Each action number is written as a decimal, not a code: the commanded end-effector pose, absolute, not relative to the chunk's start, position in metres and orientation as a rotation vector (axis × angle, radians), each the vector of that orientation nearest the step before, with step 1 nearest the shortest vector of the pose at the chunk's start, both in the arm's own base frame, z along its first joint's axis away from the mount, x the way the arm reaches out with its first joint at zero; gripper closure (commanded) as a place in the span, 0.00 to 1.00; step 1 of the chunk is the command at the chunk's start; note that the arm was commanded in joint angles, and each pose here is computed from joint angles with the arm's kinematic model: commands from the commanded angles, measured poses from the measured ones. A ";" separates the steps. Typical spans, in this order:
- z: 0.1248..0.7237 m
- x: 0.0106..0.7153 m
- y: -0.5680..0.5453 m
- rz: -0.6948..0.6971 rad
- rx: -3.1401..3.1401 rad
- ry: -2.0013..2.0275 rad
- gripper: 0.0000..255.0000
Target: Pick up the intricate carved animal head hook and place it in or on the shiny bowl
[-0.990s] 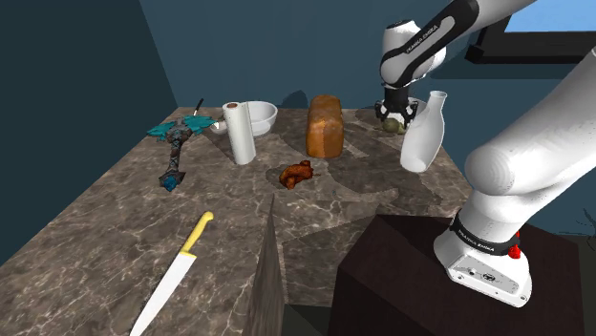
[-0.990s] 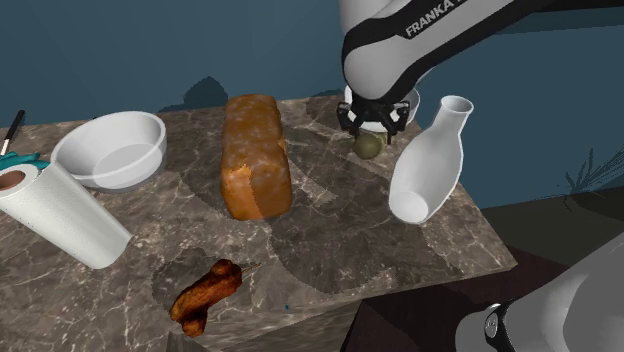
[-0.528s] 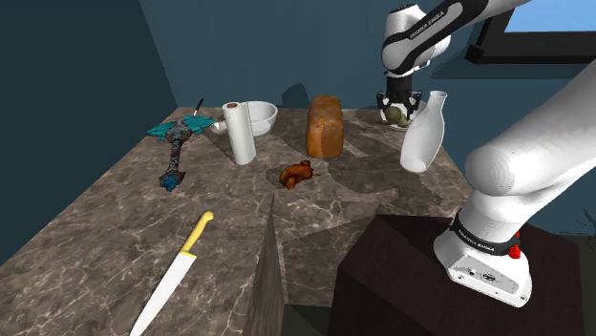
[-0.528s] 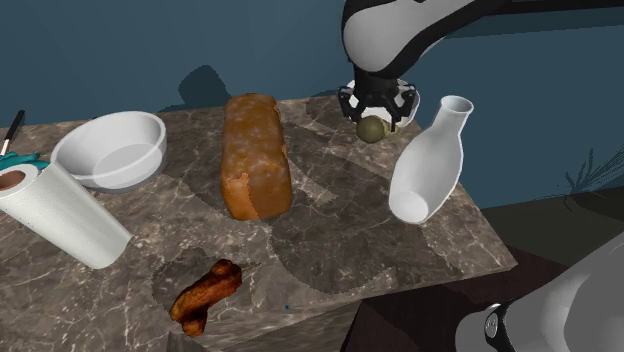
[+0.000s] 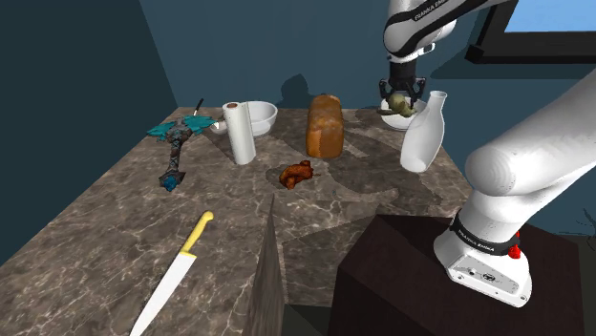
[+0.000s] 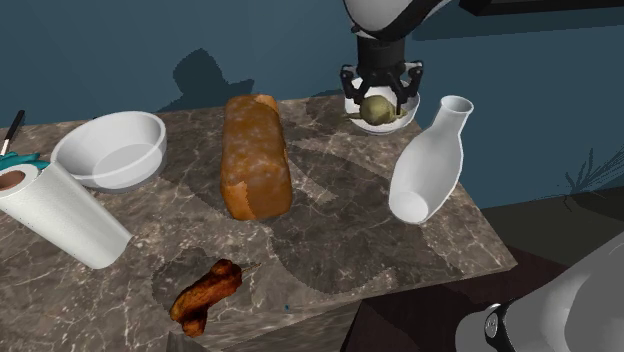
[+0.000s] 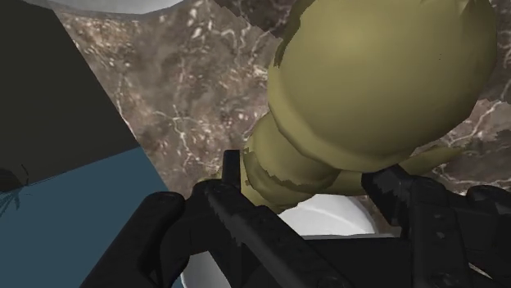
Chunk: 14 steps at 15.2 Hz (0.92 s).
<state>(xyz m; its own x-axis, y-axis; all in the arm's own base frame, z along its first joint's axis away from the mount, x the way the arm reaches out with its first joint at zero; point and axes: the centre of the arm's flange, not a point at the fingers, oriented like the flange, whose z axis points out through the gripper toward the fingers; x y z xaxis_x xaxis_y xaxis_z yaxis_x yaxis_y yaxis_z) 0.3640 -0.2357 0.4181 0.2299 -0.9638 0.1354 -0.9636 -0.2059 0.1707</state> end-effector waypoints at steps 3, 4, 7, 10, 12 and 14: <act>0.439 0.364 -0.235 -0.001 2.283 -1.824 1.00; 0.444 0.364 -0.235 -0.001 2.283 -1.824 1.00; 0.450 0.365 -0.261 -0.001 2.283 -1.824 1.00; 0.453 0.367 -0.301 -0.001 2.283 -1.824 1.00; 0.455 0.369 -0.327 -0.001 2.283 -1.824 1.00; 0.457 0.370 -0.353 -0.001 2.283 -1.824 1.00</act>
